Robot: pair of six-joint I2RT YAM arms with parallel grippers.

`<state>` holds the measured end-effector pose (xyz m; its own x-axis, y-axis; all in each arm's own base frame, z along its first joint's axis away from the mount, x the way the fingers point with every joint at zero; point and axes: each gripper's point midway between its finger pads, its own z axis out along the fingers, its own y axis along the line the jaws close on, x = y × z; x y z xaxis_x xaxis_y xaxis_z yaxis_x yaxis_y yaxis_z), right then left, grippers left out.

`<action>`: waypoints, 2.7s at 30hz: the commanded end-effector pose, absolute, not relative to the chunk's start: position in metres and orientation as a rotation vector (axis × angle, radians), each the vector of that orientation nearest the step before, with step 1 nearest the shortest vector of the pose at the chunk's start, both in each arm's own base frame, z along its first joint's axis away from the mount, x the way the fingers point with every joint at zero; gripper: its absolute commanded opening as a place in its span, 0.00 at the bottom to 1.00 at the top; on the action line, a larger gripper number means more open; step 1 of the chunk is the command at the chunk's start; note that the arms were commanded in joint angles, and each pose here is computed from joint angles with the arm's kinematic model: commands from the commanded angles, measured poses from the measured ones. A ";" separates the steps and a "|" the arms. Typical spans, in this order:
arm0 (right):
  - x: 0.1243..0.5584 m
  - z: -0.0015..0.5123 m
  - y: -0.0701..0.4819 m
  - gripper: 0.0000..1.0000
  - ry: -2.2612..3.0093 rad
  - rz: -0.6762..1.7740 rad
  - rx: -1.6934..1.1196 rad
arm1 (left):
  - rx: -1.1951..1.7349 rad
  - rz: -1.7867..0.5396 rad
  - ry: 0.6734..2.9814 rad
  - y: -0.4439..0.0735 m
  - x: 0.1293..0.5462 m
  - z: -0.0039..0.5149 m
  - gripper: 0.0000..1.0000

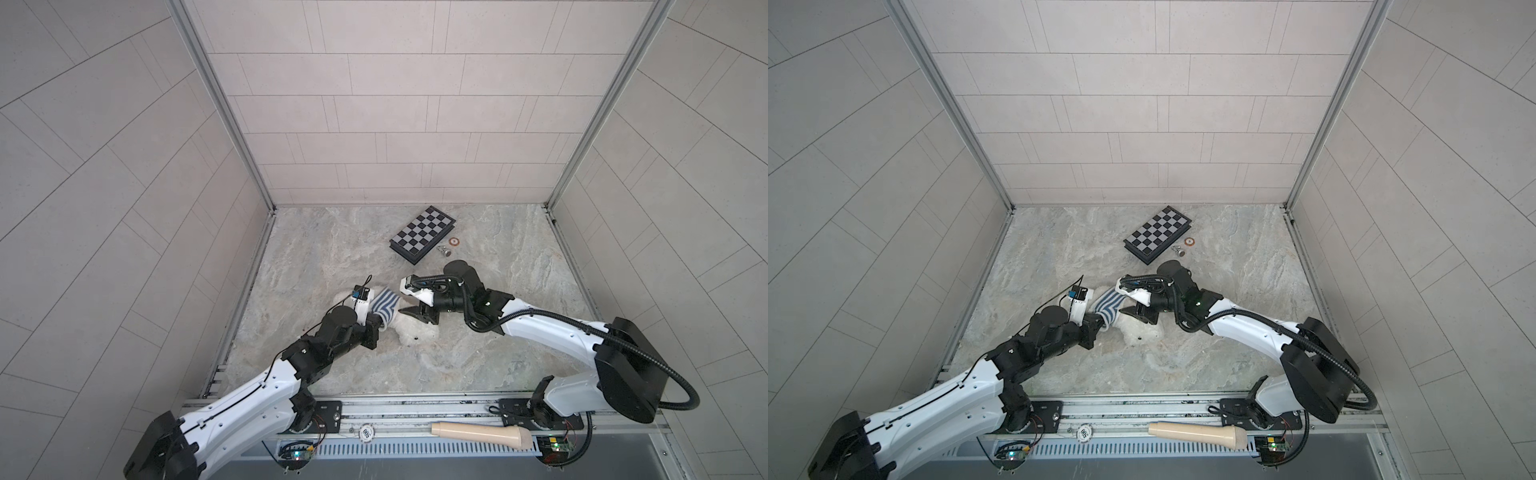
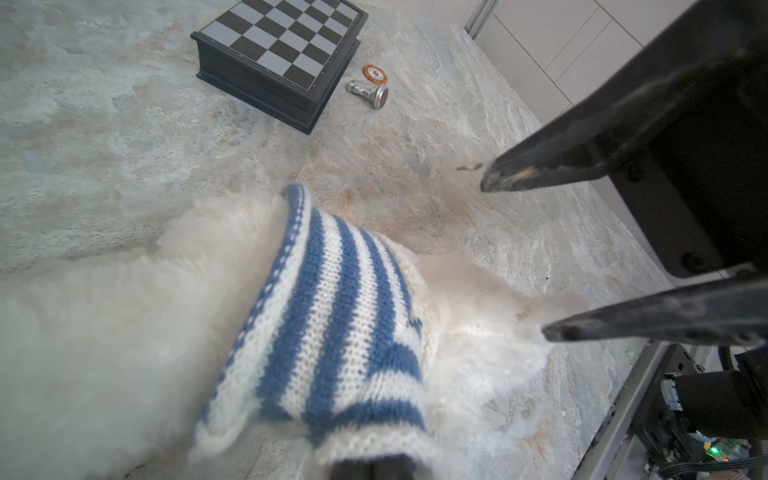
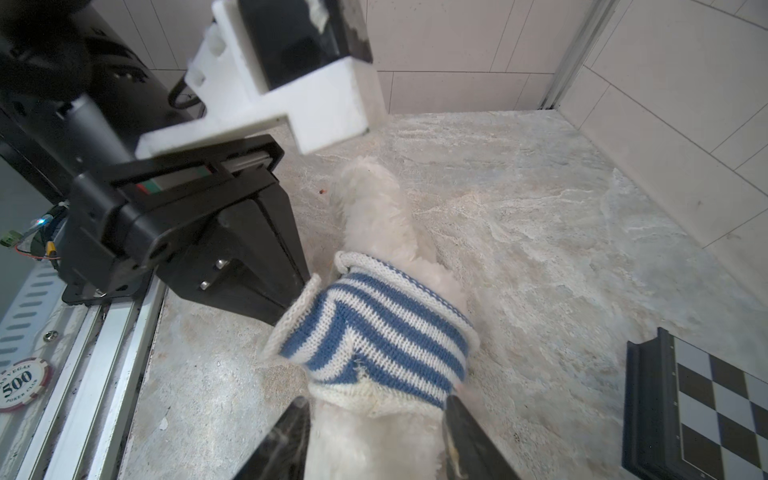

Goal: Dress the teddy bear

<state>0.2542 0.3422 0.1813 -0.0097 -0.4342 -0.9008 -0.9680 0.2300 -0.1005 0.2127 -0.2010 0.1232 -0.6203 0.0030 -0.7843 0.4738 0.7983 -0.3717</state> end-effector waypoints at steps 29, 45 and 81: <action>0.271 0.141 0.361 0.00 1.666 0.685 -1.454 | 0.302 -0.688 2.122 -0.192 0.214 0.111 0.00; 0.325 0.136 0.310 0.00 1.878 0.534 -1.108 | 0.335 -0.688 2.056 -0.184 0.206 0.111 0.00; 0.265 0.196 0.373 0.44 1.582 0.801 -1.337 | 0.414 -0.838 1.908 -0.199 0.194 0.143 0.00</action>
